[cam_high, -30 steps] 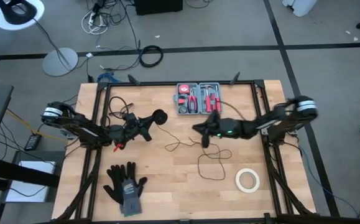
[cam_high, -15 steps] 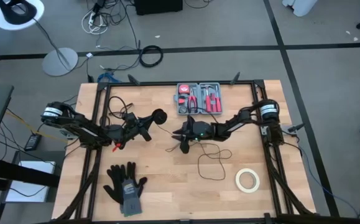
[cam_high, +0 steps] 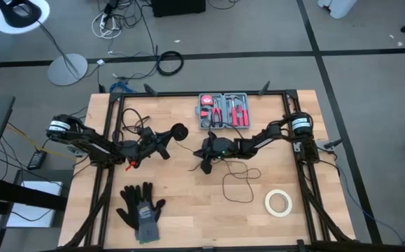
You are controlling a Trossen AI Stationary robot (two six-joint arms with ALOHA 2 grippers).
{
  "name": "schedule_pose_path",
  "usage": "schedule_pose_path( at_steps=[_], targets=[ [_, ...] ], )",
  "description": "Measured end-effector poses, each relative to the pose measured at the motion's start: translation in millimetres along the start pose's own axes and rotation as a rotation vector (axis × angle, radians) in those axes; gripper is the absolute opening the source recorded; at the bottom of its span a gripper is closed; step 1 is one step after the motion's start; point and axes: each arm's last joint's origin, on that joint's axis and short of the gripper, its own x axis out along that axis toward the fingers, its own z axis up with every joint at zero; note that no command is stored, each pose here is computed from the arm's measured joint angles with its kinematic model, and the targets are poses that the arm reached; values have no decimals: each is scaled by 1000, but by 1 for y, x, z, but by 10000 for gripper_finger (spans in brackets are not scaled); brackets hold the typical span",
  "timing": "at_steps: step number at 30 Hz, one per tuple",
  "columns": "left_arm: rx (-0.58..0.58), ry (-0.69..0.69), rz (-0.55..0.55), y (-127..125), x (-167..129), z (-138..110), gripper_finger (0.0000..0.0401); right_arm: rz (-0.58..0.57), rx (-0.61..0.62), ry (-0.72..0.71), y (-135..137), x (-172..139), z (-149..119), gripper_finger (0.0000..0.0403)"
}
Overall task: Coil cords
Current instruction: Coil the black wire onto the black spool
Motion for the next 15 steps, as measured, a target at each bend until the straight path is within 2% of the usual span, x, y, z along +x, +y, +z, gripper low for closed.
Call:
schedule_pose_path(
  at_steps=[4,8,12,15],
  targets=[
    [8,16,-13,0,0,-1,0,-61,46,75,-9,-10,10,3],
    [38,58,-13,2,-1,-5,0,-116,65,129,-18,-30,31,2],
    [58,88,3,4,-1,-9,0,-128,50,104,-20,-56,60,1],
    [67,98,9,5,-1,-10,0,-131,41,32,-21,-75,82,1]
  ],
)
